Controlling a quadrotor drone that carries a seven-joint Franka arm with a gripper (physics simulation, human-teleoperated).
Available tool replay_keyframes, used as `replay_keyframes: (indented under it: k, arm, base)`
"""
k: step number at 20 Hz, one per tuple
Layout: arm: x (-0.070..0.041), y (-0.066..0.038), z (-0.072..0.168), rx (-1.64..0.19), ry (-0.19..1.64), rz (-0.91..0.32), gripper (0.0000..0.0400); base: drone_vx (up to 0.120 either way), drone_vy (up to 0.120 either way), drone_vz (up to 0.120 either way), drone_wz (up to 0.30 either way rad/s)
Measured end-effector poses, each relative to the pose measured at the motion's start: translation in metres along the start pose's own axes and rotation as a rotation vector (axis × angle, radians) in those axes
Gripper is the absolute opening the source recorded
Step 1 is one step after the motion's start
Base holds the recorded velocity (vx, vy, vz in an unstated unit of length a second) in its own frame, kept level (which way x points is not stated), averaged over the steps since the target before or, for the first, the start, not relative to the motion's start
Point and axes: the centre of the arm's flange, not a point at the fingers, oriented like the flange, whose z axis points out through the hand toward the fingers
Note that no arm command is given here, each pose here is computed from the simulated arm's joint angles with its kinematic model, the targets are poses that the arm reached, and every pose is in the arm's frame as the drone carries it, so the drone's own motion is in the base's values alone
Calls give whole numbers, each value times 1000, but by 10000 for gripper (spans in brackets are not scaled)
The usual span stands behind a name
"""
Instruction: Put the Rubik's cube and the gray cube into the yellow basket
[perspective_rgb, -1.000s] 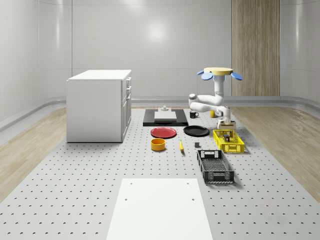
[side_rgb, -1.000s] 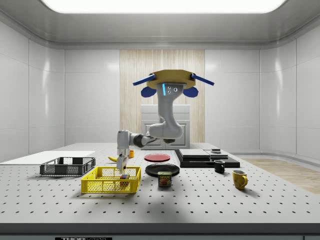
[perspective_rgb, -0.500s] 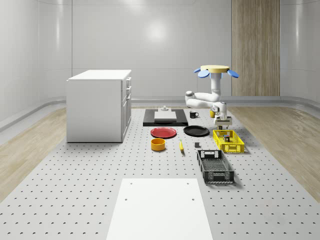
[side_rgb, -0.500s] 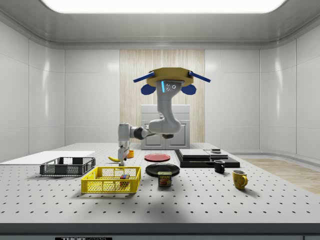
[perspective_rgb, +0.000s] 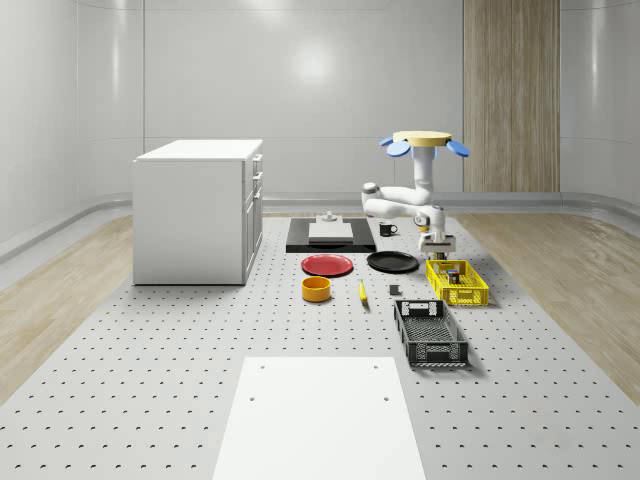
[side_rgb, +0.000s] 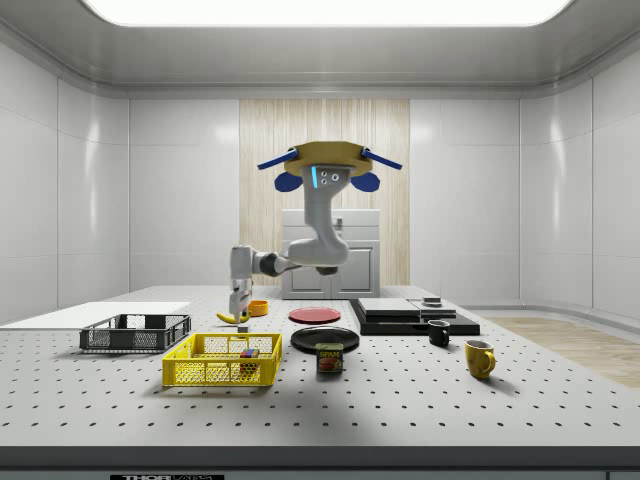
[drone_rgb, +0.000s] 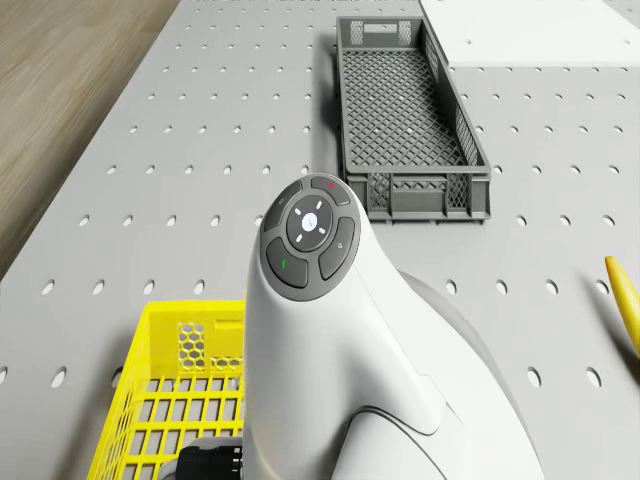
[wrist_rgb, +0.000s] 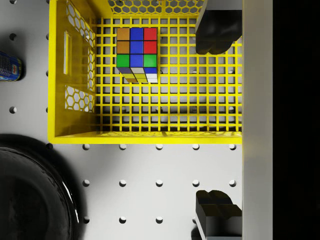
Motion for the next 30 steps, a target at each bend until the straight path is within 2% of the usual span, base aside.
replay_keyframes:
  k: [5,10,13,22,30]
  arm:
    - [0,0,0,0,0,0,400]
    - [0,0,0,0,0,0,400]
    - [0,0,0,0,0,0,400]
    - [0,0,0,0,0,0,400]
    - [0,0,0,0,0,0,400]
  base:
    - [120,-120,0,0]
    - [8,-120,0,0]
    - [120,-120,0,0]
    - [0,-120,0,0]
    - [0,-120,-115,0]
